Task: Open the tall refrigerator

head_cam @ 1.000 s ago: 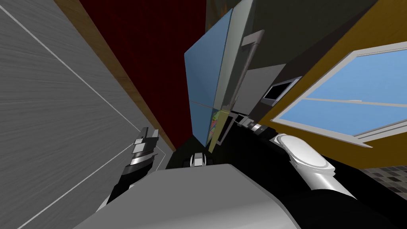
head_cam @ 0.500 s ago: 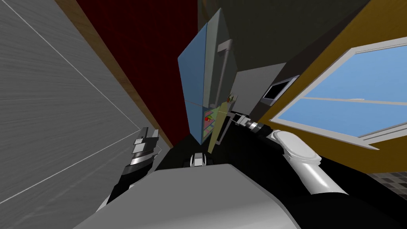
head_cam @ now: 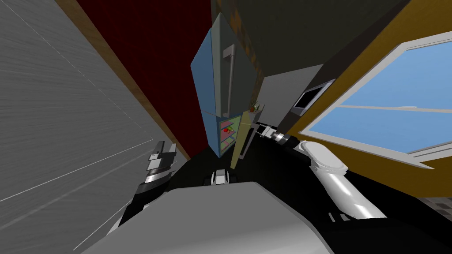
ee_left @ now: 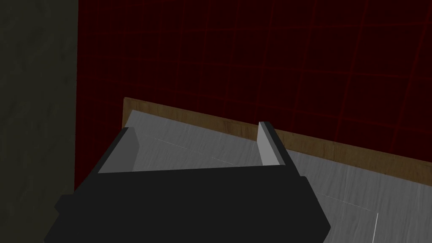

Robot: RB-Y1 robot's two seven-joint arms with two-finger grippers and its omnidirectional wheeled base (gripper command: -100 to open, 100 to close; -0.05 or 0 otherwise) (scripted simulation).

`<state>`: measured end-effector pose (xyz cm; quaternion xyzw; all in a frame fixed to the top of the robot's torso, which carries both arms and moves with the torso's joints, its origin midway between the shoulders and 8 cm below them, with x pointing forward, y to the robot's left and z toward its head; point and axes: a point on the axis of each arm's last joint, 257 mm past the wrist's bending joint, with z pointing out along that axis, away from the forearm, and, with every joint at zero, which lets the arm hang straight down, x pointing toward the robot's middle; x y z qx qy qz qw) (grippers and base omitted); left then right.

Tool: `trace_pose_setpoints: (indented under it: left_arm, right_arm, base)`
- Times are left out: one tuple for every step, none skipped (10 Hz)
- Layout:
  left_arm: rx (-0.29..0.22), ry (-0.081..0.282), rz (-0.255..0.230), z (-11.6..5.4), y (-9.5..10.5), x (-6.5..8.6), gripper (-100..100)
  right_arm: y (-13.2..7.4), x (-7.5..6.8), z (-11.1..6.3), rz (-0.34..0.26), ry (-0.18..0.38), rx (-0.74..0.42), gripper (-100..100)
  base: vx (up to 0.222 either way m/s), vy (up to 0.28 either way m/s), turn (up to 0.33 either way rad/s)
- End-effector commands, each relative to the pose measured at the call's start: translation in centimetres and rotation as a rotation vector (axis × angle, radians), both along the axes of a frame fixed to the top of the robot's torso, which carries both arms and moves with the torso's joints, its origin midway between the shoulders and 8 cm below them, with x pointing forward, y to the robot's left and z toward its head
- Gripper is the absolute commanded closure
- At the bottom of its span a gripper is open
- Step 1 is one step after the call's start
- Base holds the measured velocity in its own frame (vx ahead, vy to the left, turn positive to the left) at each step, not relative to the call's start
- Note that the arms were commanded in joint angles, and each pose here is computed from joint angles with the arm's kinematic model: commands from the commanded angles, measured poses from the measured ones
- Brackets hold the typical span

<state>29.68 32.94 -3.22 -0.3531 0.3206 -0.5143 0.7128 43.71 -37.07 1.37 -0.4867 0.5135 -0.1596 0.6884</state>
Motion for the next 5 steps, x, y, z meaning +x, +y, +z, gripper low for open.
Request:
trace_pose_setpoints:
  left_arm:
    - [0.000, 0.000, 0.000, 0.01, 0.00, 0.00, 0]
    - [0.000, 0.000, 0.000, 0.01, 0.00, 0.00, 0]
    - [0.000, 0.000, 0.000, 0.00, 0.00, 0.00, 0]
    - [0.000, 0.000, 0.000, 0.00, 0.00, 0.00, 0]
    - [0.000, 0.000, 0.000, 0.00, 0.00, 0.00, 0]
  right_arm:
    - [-0.20, 0.32, -0.10, 0.046, 0.006, -0.009, 100]
    - [-0.61, 0.35, -0.57, 0.043, 0.019, -0.005, 100]
    - [-0.56, 0.38, -0.58, 0.071, 0.021, -0.011, 100]
    - [-0.89, 0.47, -0.75, 0.065, 0.025, -0.007, 100]
    - [-0.93, 0.48, -0.74, 0.092, 0.026, -0.011, 100]
  base:
    - [-0.098, -0.296, 0.177]
    - [-0.088, -0.245, 0.106]
    - [-0.058, -0.225, 0.090]
    - [-0.020, -0.151, 0.053]
    - [-0.024, -0.145, 0.076]
